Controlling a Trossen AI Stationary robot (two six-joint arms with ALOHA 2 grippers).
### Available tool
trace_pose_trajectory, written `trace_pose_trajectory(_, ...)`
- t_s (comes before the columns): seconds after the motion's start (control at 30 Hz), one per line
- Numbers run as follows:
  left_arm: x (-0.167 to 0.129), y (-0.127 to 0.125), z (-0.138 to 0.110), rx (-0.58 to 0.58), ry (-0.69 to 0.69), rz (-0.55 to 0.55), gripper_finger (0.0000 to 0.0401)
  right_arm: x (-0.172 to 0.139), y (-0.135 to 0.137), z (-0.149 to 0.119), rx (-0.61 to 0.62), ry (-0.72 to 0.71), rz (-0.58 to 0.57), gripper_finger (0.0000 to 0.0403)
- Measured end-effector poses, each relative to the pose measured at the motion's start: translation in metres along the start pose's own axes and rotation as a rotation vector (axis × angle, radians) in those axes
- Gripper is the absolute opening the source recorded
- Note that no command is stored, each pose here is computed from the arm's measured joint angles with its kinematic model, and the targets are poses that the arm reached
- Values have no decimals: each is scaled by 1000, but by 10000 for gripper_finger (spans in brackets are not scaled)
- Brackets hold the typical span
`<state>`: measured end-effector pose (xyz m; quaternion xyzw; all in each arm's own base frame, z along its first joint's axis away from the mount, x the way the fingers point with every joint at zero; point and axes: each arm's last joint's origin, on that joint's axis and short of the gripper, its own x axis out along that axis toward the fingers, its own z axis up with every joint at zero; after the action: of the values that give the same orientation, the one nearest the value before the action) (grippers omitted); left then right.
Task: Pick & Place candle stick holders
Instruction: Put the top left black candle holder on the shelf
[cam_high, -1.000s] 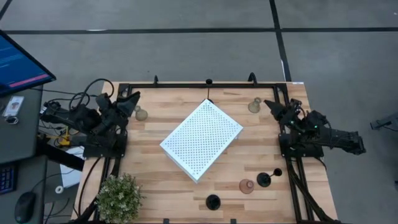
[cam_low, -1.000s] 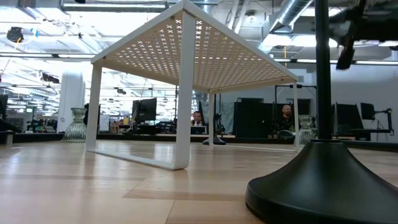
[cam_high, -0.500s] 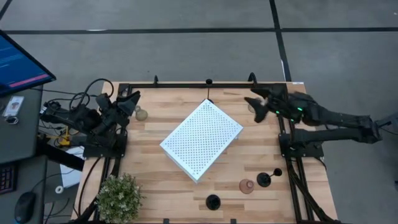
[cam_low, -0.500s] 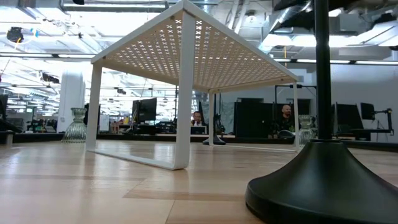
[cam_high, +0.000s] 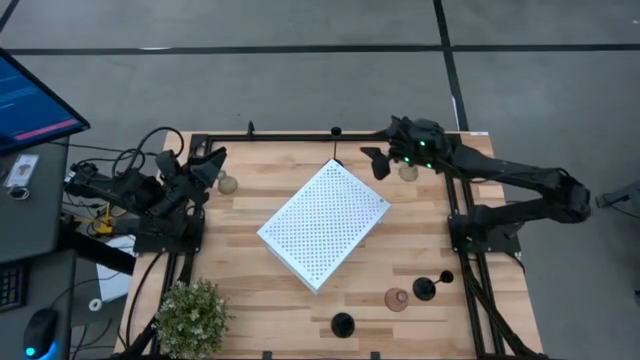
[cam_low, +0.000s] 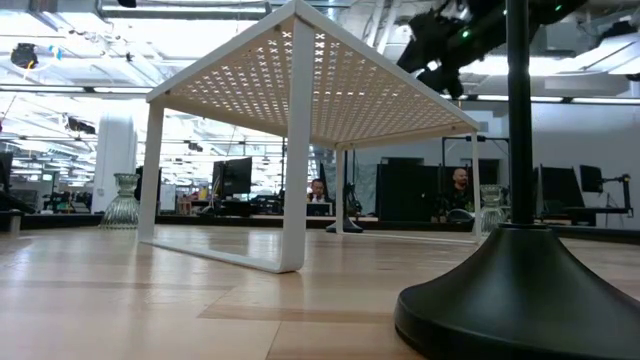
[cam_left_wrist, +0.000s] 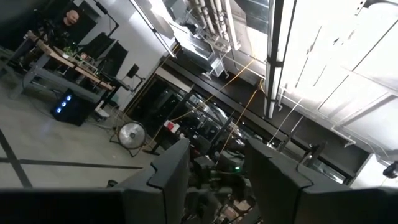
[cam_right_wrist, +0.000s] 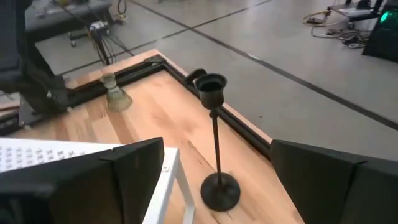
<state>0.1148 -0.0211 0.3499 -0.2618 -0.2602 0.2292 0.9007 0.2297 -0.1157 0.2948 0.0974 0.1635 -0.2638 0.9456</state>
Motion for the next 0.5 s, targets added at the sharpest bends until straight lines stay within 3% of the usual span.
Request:
trace_pose_trajectory(0.2,0,0,0,3,2,0,155,29,-7,-8,-72,15,-9,286)
trace_pose_trajectory(0.5,0,0,0,2,1,3,155,65,-7,-13,-73,-7,31,286)
